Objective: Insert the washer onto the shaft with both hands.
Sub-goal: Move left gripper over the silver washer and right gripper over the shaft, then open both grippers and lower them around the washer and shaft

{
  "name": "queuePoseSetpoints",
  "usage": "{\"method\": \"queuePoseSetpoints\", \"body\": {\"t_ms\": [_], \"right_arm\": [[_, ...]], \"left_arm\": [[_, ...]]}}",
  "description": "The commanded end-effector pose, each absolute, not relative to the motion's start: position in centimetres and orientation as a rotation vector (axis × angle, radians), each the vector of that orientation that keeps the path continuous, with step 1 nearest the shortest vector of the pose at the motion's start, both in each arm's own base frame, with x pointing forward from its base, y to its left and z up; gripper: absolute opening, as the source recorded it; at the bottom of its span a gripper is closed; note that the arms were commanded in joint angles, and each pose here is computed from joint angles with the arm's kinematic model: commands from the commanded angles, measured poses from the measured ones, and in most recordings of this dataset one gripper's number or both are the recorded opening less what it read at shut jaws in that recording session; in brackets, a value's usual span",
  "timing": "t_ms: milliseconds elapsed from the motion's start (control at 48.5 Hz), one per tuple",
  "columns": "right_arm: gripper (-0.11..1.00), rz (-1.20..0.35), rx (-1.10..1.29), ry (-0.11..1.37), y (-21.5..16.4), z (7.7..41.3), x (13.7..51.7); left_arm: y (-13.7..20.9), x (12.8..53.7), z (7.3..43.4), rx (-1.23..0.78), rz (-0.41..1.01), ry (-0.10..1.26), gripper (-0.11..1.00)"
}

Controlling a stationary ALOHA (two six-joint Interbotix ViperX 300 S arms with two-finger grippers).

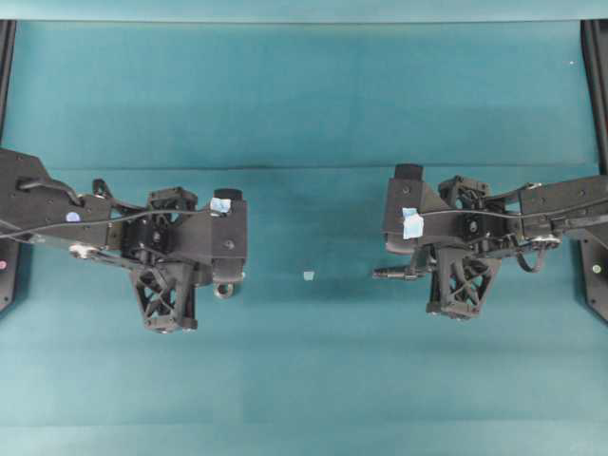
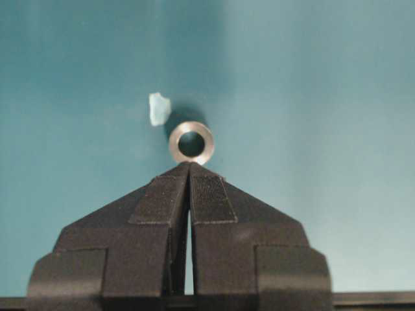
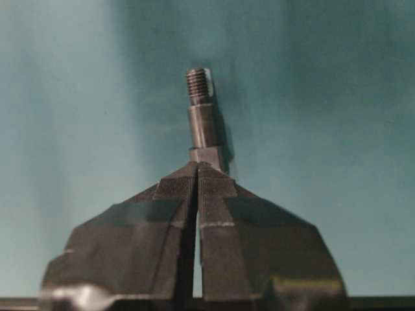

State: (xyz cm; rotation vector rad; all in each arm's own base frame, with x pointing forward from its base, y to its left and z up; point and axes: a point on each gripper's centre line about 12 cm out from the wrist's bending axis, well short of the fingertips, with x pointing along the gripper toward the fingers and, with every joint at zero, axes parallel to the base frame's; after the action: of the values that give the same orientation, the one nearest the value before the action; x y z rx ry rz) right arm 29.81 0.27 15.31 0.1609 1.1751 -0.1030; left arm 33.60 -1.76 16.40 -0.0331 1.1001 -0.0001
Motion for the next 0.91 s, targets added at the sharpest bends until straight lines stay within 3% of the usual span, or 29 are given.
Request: {"method": "queuePoseSetpoints", "body": {"t_ms": [0, 886], "right_arm": [[-0.09, -0.102, 0.158, 1.172, 0.3, 15.7, 30.1], [-0.09, -0.021, 0.035, 1.212, 0.4, 14.1, 30.7]], "left_arm": [[-2.0, 34.0, 16.3, -0.026, -0.008, 1.083, 0.02], [-2.6, 35.2, 14.0, 0.004, -0.035, 1.100, 0.02]]}}
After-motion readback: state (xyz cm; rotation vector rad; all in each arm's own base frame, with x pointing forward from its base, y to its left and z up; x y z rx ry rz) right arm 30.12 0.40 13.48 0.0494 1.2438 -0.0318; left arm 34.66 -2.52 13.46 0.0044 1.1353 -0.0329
